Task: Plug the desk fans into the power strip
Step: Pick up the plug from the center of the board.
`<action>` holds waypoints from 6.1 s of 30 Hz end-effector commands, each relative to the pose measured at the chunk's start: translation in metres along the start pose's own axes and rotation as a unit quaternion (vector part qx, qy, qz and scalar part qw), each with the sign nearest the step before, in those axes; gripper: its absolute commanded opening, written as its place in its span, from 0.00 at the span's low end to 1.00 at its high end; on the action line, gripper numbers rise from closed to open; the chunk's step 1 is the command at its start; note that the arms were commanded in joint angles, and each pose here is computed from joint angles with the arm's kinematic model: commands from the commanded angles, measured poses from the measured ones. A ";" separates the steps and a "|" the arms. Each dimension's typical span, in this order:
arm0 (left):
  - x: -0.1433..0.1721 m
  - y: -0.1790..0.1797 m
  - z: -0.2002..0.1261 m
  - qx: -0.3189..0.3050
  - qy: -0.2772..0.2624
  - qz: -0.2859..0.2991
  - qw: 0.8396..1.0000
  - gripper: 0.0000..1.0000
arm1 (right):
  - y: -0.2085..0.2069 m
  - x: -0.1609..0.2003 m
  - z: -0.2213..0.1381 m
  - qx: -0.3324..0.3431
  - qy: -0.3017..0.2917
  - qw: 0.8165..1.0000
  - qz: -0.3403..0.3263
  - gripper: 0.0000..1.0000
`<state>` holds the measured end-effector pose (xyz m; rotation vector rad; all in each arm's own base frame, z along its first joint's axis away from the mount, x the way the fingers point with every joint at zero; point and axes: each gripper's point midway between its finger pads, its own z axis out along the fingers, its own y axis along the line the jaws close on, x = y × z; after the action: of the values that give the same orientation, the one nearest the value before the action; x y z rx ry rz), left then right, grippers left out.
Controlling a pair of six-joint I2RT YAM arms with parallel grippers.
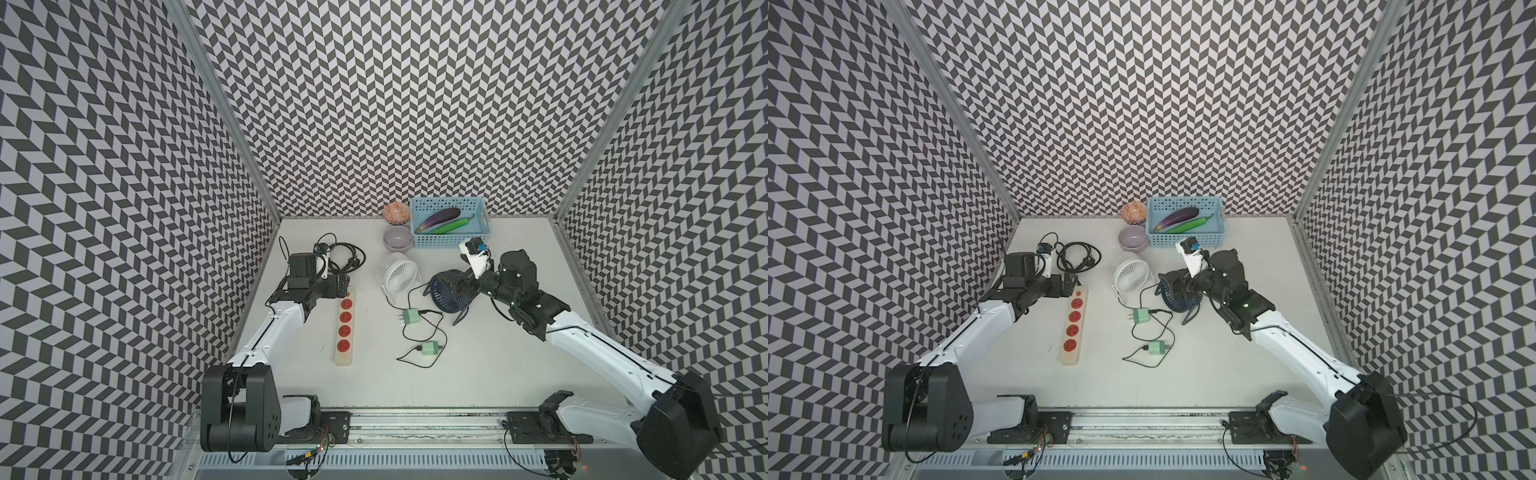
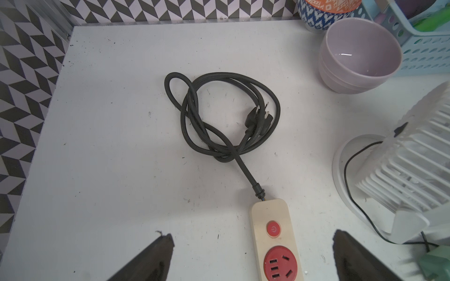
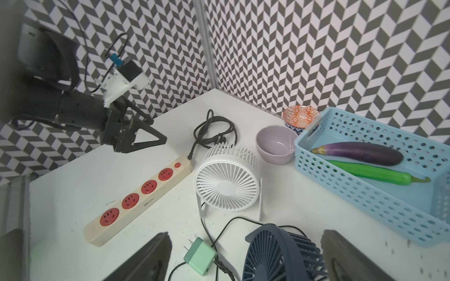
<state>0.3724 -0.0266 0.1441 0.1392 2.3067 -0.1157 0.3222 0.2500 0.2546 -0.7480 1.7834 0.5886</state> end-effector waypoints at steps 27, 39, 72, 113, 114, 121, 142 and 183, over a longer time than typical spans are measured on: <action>-0.017 -0.007 -0.014 0.017 -0.046 0.014 0.999 1.00 | 0.112 0.141 0.098 -0.216 0.241 0.885 -0.334 0.92; -0.018 -0.010 -0.017 0.019 -0.049 0.016 0.998 1.00 | 0.098 0.159 0.128 -0.186 0.283 0.879 -0.337 0.84; -0.016 -0.016 -0.018 0.025 -0.052 0.030 0.998 1.00 | 0.088 0.181 0.138 -0.194 0.314 0.873 -0.319 0.48; -0.141 -0.051 -0.078 0.071 -0.174 0.115 0.975 1.00 | 0.016 -0.086 0.085 -0.155 -0.047 0.955 0.247 0.12; -0.146 -0.054 -0.081 0.074 -0.184 0.125 0.972 1.00 | 0.010 -0.085 0.085 -0.154 -0.043 0.944 0.290 0.11; -0.166 -0.093 -0.111 0.076 -0.251 0.251 0.932 1.00 | -0.011 -0.069 0.084 -0.169 -0.014 0.846 0.506 0.03; -0.149 -0.209 -0.169 0.085 -0.280 0.582 0.759 1.00 | -0.020 -0.046 0.085 -0.127 -0.043 0.672 0.728 0.00; -0.109 -0.249 -0.107 -0.032 -0.302 0.750 0.588 0.90 | 0.023 -0.064 0.060 -0.156 -0.054 0.587 0.793 0.00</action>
<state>0.3308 -0.2614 0.3020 1.6632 0.9134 0.6643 0.3664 0.3193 0.2673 1.0795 1.9066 1.9613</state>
